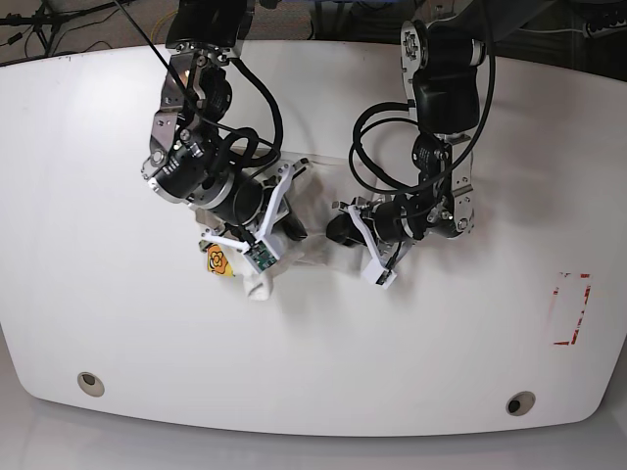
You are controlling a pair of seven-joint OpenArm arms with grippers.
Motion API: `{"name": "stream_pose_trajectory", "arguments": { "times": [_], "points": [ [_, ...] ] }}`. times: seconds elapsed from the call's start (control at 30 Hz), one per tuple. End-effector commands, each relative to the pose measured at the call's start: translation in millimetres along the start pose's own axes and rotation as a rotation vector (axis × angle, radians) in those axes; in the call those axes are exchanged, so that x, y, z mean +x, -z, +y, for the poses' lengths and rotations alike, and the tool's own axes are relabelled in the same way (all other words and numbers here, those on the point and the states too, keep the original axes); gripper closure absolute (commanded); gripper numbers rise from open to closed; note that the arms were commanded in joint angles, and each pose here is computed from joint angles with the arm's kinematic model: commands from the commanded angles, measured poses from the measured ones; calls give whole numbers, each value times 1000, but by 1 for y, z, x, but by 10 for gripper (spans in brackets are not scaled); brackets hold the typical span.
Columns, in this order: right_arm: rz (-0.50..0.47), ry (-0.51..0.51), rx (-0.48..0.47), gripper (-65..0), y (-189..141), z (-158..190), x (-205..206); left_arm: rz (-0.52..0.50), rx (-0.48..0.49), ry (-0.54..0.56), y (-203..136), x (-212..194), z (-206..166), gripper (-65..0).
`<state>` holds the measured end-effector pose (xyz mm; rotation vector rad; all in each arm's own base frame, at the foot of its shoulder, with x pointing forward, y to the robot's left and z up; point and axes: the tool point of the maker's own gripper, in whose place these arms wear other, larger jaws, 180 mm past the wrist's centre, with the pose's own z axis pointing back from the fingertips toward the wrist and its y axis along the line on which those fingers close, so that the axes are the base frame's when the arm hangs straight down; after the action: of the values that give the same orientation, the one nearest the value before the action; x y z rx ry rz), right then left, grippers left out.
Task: Fold the T-shirt properly
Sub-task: 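Lift both grippers and bring the held ends together over the middle, then lay the bundled shirt down and withdraw the opened left gripper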
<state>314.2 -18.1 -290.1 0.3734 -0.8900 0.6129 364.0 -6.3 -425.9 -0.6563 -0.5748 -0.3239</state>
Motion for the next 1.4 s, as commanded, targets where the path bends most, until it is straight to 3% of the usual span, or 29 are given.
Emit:
{"name": "stream_pose_trajectory", "arguments": {
  "times": [0.0, 0.37, 0.43, 0.53, 0.67, 0.93, 1.37],
  "points": [
    [-56, -15, 22, 0, 2, 5, 16, 235, 81, 1, 0, -52, 14, -88],
    [-47, -13, 54, -16, 16, 0, 3, 233, 81, 1, 0, -51, 14, -89],
    [-36, -40, 49, -52, 16, -2, 0, 233, 81, 1, 0, -51, 14, -89],
    [-2, -80, 30, -163, 18, -3, -3, 233, 81, 1, 0, -51, 14, -94],
    [41, -138, -15, -274, 20, -2, -5, 233, 81, 1, 0, -51, 14, -149],
    [44, -231, -21, -415, 26, 26, 8, 227, 80, 6, -1, -49, 14, -221],
    [49, -318, -57, -438, 30, 39, 18, 115, 17, -39, -8, -18, 12, -224]
  ]
}}
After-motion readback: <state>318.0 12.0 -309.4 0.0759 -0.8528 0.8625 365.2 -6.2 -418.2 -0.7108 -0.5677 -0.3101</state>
